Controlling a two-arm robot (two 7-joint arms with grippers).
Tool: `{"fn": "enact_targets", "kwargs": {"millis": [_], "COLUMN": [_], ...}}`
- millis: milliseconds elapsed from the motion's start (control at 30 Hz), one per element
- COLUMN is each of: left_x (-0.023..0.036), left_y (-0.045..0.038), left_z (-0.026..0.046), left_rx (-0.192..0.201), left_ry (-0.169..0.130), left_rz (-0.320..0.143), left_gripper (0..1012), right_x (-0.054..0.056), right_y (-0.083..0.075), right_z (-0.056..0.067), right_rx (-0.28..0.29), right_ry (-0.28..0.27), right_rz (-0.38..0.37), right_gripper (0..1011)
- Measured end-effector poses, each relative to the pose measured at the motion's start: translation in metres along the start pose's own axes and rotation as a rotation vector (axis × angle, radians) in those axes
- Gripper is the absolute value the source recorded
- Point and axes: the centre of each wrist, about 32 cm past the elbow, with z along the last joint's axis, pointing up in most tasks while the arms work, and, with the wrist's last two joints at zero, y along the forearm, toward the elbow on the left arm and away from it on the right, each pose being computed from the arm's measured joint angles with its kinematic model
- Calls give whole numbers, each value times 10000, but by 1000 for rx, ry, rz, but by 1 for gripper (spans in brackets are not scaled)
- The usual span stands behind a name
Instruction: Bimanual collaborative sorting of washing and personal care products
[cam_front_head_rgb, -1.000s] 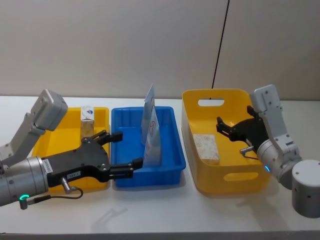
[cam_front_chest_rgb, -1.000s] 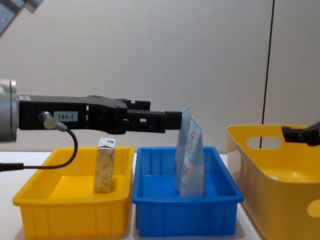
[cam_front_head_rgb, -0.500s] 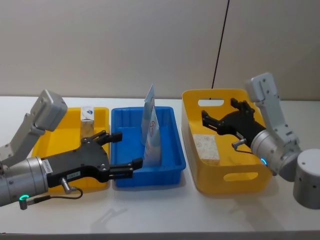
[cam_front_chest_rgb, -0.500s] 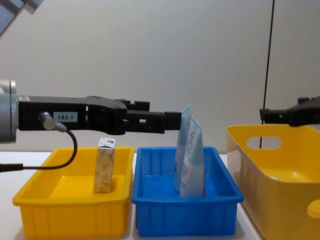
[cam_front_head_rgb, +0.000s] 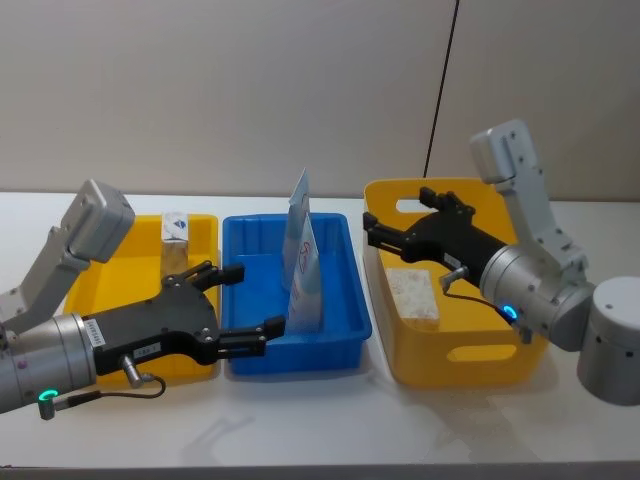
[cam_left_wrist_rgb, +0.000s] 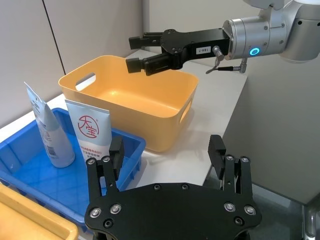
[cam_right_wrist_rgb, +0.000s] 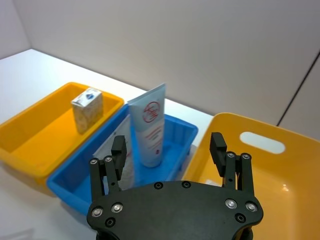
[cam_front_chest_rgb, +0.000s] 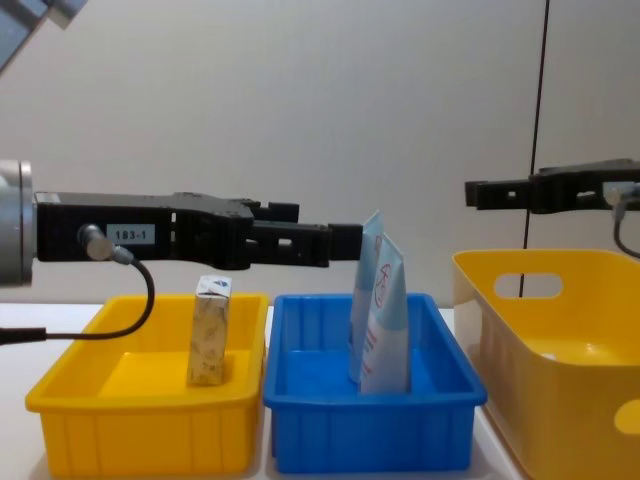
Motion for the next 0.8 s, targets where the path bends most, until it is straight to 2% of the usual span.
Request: {"fn": "enact_targets", "kwargs": {"millis": [333, 800], "left_x": [0, 0], "left_y": [0, 0], "left_z": [0, 0], "left_rx": [0, 0], "left_ry": [0, 0], "left_rz": [0, 0], "left_gripper": [1002, 1002], "right_x": [-116, -280], "right_y": [34, 137], "right_z": [35, 38], "right_rx": [-37, -82], "right_ry": [12, -2], "right_rz": [51, 91], "right_gripper": [1003, 1003]}}
